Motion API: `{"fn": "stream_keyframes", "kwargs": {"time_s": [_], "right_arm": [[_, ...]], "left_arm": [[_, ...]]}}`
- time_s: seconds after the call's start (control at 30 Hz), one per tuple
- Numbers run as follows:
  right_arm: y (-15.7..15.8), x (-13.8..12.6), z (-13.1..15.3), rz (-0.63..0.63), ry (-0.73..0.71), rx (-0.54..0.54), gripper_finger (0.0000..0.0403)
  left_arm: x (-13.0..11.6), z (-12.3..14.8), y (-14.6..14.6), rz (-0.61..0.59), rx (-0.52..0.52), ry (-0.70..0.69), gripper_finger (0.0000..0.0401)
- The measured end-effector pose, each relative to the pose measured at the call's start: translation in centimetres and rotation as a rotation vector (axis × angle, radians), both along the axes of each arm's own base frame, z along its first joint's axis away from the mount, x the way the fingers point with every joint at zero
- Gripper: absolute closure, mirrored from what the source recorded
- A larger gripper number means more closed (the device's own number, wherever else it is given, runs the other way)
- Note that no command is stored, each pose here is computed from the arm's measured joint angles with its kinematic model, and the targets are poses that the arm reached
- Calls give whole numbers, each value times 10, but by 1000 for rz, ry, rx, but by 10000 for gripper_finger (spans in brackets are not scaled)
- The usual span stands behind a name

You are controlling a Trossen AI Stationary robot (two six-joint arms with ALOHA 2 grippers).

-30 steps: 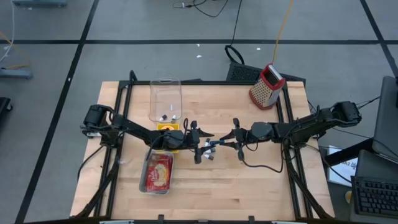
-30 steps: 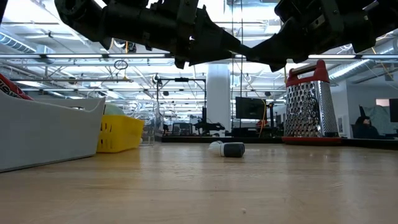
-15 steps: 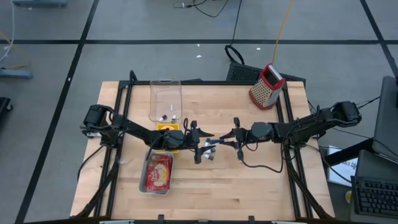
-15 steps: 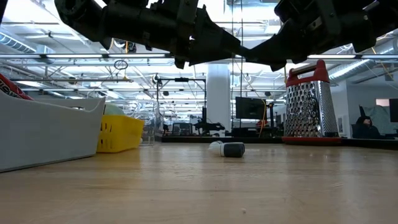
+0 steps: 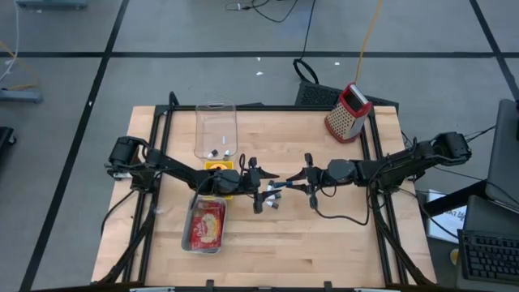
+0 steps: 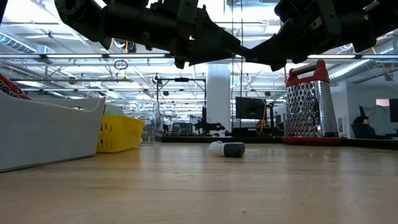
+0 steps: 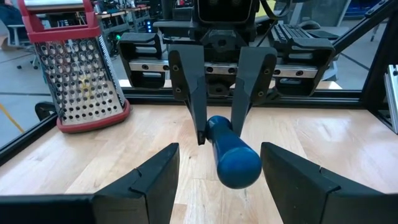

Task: Pick & Place Food Item
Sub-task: Put the right blue food coloring bottle into the transparent bin

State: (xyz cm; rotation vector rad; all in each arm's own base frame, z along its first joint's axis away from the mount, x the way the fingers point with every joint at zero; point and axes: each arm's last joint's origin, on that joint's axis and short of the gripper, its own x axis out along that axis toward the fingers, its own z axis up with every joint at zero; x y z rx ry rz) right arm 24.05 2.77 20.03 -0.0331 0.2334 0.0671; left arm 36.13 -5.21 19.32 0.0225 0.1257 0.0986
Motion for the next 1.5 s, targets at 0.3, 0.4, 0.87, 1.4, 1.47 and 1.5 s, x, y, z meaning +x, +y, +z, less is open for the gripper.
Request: {"fn": "stream_keyframes", "kwargs": {"time_s": [0.3,0.4,0.87,1.4,1.47,1.5], "right_arm": [[0,0,0,0,0,0,338],[0,0,0,0,0,0,337],[0,5,-7,-4,12,-2,339],[-1,6,-6,-43,-10,-27,337],[-1,6,-6,-43,-13,-28,337],[-1,6,-6,-43,-12,-27,338]], "left_arm": [[0,0,0,-1,0,0,176],[0,0,0,-1,0,0,176],[0,0,0,-6,0,-1,285],[0,0,0,-1,-4,0,261],[0,0,0,-2,-4,0,249],[0,0,0,-2,-4,0,245]]}}
